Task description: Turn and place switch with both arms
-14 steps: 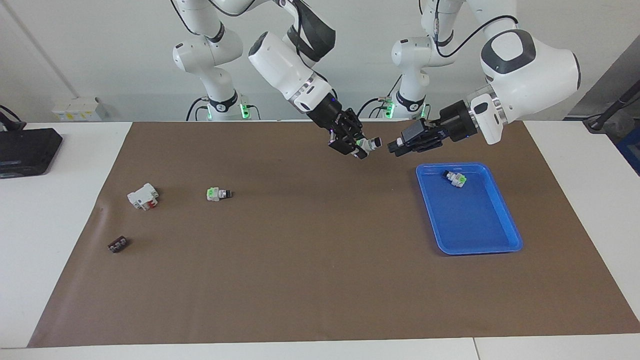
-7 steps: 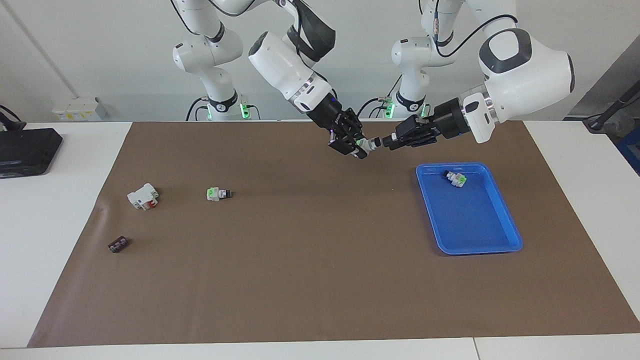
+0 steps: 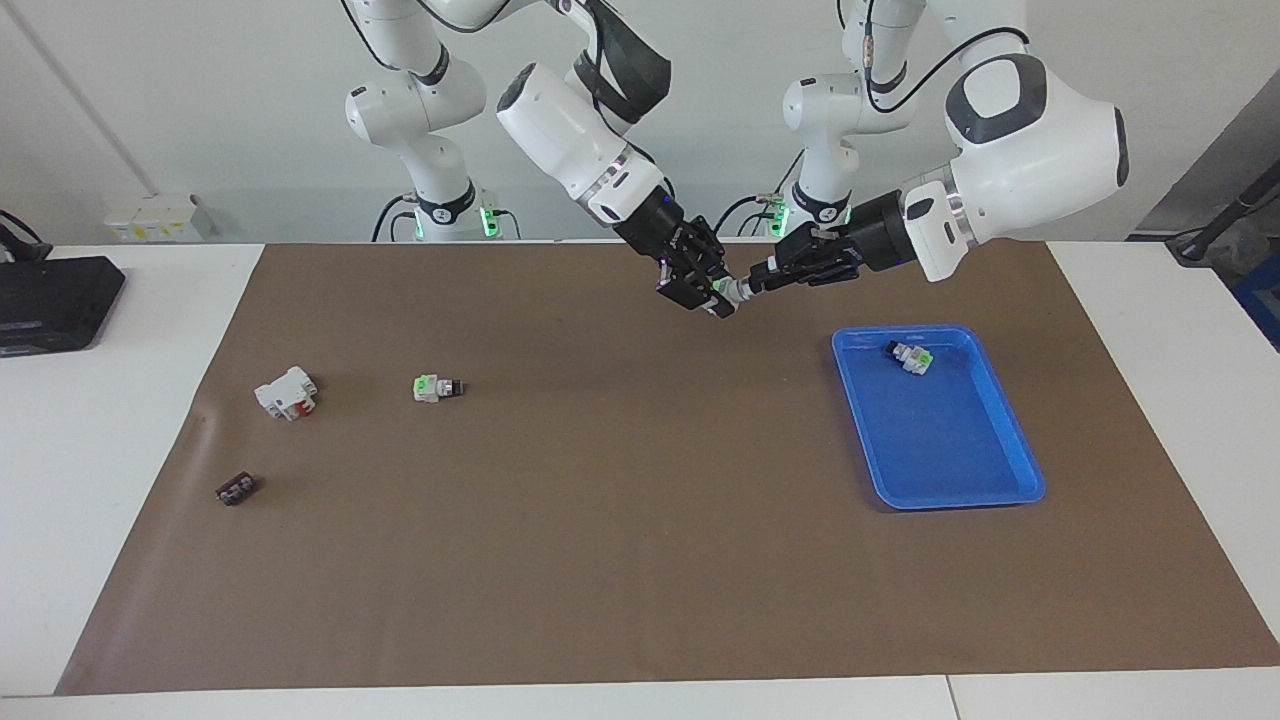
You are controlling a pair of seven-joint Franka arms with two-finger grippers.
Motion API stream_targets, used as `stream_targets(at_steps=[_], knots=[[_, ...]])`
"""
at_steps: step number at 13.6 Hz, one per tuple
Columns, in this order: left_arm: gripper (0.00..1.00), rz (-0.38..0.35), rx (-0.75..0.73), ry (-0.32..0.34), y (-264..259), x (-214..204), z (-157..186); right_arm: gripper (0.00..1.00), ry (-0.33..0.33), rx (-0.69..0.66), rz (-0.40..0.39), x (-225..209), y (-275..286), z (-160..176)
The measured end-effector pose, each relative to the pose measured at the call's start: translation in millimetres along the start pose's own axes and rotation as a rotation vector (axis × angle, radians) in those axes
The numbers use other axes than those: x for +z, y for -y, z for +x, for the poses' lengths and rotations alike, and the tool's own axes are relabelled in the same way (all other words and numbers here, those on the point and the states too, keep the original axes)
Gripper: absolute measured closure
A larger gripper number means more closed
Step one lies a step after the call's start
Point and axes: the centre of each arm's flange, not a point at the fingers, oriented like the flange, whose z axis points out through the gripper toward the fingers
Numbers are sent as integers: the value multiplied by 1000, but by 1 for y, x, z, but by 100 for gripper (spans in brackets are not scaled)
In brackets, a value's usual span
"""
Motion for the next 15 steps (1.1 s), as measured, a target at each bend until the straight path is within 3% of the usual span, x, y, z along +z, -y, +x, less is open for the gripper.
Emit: stream_targets(at_steps=[5, 11, 15], knots=[[69, 23, 2, 0, 2, 3, 0, 59, 0, 0, 0, 0, 0, 0], [78, 38, 6, 4, 1, 9, -1, 59, 0, 0, 0, 0, 0, 0], [90, 38, 4, 0, 2, 11, -2, 59, 3, 1, 1, 1, 0, -2]])
